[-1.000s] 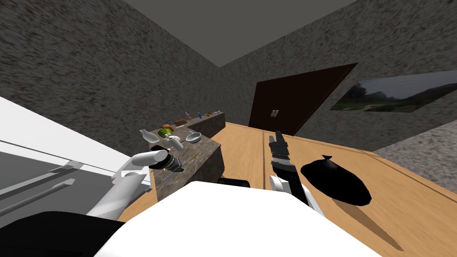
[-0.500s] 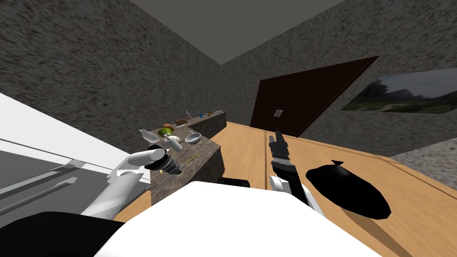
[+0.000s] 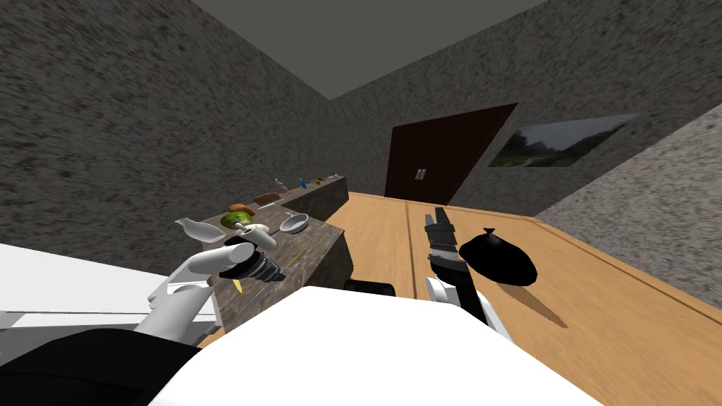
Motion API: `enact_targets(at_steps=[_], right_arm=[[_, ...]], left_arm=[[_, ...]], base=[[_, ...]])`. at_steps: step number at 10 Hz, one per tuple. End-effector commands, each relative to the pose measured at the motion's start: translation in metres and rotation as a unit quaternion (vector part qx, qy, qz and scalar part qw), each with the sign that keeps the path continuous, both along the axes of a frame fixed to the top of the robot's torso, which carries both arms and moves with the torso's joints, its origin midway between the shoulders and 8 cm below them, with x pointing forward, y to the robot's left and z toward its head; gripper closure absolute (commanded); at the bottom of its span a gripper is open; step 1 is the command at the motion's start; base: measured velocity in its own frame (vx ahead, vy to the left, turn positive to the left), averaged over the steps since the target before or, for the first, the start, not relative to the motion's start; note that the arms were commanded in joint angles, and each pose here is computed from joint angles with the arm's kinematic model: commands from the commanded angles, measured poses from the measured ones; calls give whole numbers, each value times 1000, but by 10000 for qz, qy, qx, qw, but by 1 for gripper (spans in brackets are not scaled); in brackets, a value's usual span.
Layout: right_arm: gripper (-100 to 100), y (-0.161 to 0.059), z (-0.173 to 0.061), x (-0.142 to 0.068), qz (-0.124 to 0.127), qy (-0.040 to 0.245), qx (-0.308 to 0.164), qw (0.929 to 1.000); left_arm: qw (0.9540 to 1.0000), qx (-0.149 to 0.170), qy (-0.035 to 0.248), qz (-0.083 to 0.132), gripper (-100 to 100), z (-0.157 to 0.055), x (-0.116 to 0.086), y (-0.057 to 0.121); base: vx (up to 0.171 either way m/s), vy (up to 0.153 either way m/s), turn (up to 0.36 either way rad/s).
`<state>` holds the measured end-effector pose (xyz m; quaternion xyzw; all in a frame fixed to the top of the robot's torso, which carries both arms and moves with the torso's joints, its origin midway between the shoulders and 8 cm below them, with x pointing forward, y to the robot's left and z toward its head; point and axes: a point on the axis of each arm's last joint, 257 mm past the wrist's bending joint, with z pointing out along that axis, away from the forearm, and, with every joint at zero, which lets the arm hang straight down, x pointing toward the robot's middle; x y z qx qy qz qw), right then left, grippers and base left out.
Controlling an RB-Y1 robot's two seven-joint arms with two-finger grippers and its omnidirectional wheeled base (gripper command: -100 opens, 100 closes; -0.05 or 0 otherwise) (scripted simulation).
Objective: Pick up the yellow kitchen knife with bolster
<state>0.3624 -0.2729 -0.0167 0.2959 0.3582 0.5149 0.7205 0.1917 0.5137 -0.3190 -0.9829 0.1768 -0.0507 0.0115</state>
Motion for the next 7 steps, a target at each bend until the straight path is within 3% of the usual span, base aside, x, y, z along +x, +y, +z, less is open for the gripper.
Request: enact_targets(at_steps=[1,2,3,5,6,7], right_arm=[[0,0,0,0,0,0,0,10000],[0,0,0,0,0,1,0,10000],[0,0,0,0,0,1,1,10000],[0,0,0,0,0,1,1,10000],[0,0,0,0,0,1,1,10000],[0,0,0,0,0,0,0,10000]], left_arm=[[9994,-32,63,346,-100,-7,-16,1],[9988,-45,62,480,-100,-7,-16,1],[9971,-79,-17,757,-100,-10,-28,0],[9942,-98,81,1065,-100,-13,-39,1],[9909,-121,-12,1342,-100,-15,-50,1],[9881,-119,101,1530,-100,-18,-62,2]], base=[[-134,154,-405],[-70,42,-454],[-107,42,-446],[-108,54,-388],[-167,92,-384],[-176,91,-506]])
